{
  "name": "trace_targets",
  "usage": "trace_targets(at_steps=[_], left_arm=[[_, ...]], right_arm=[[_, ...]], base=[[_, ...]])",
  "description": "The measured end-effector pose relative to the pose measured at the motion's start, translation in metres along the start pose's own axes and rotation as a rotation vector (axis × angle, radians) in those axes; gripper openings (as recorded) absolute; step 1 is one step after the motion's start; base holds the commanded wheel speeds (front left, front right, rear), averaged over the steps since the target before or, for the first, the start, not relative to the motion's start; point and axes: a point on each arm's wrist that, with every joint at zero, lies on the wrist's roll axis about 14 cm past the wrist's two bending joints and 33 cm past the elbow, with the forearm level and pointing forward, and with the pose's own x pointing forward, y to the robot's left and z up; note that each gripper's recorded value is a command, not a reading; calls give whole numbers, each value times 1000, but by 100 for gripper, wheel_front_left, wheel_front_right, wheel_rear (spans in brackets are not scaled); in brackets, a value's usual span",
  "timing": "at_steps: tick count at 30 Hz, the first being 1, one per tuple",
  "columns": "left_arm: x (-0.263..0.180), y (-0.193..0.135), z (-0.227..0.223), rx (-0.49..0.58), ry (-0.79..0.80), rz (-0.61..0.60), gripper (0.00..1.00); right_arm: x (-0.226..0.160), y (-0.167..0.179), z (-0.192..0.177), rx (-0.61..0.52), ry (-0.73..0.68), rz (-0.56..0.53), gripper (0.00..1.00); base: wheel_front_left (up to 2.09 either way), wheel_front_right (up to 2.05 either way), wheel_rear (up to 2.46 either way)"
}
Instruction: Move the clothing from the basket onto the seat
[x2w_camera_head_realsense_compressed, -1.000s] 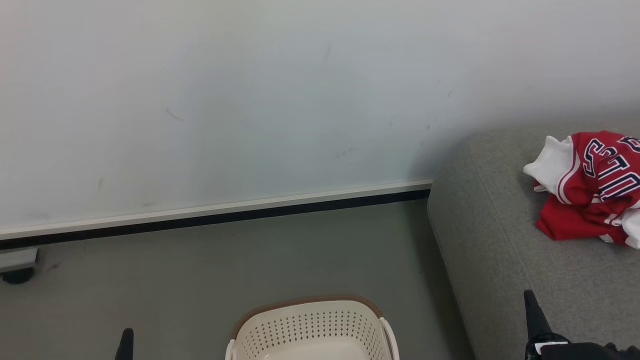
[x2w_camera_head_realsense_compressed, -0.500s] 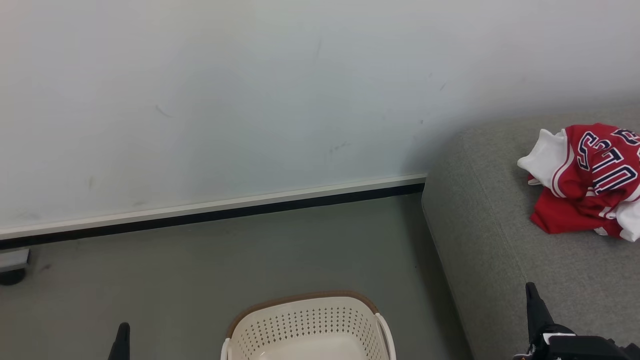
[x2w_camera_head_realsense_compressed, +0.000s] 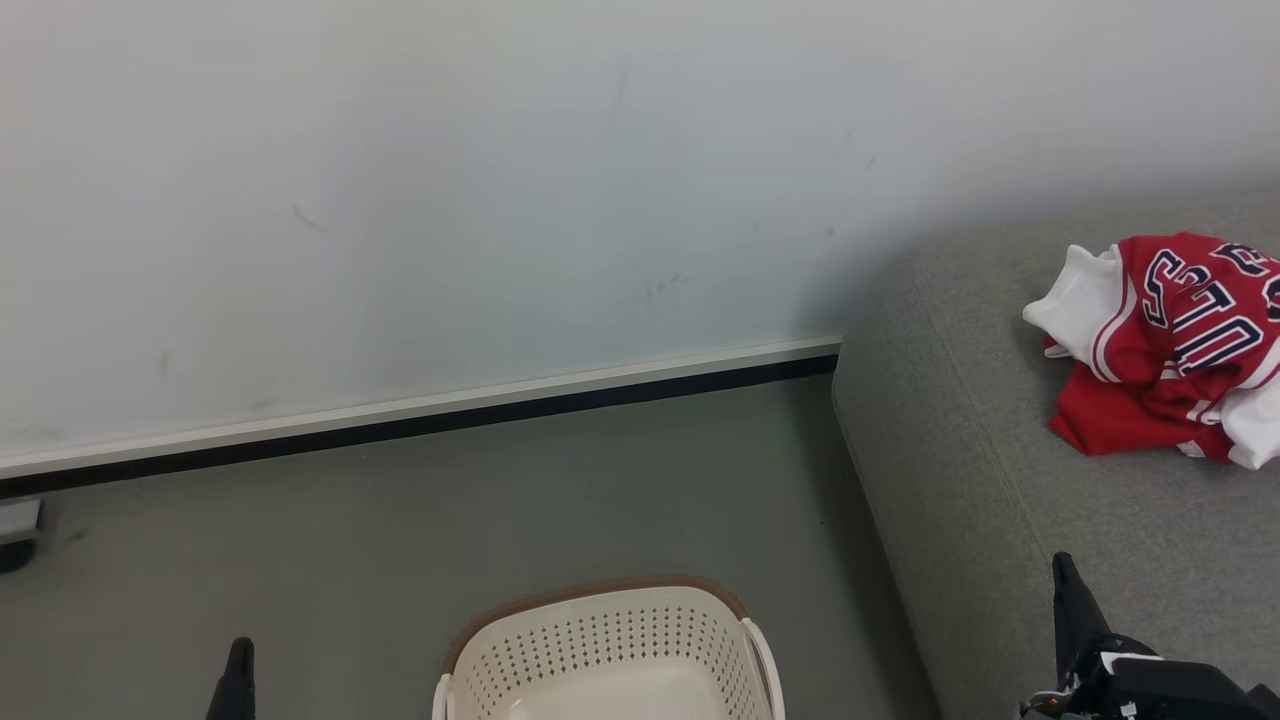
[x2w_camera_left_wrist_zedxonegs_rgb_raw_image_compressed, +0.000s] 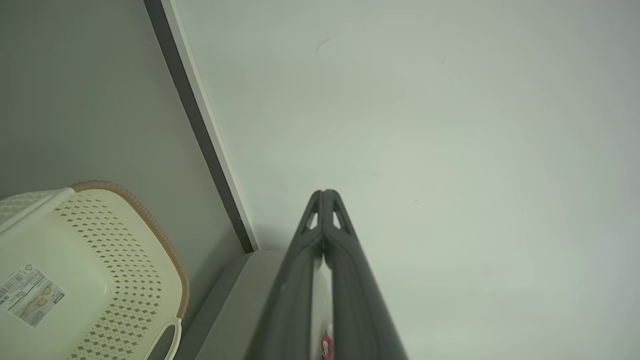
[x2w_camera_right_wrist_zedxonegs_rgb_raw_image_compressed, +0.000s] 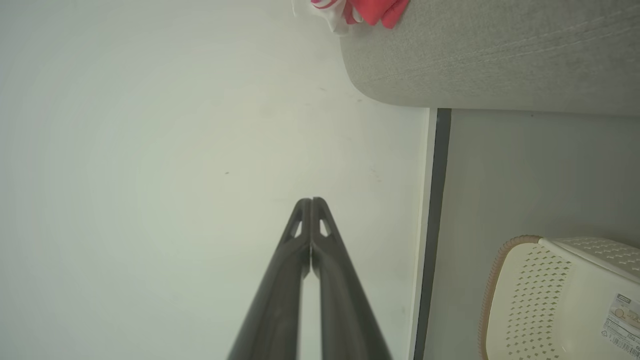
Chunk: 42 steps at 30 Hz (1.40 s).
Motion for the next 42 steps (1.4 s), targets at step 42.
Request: trace_targets(at_steps=[42], left_arm=[[8,-3,-5,-92,22,-19,0]], right_arm=[[2,-2,10,99,-28,-5,0]], base=[[0,0,0]])
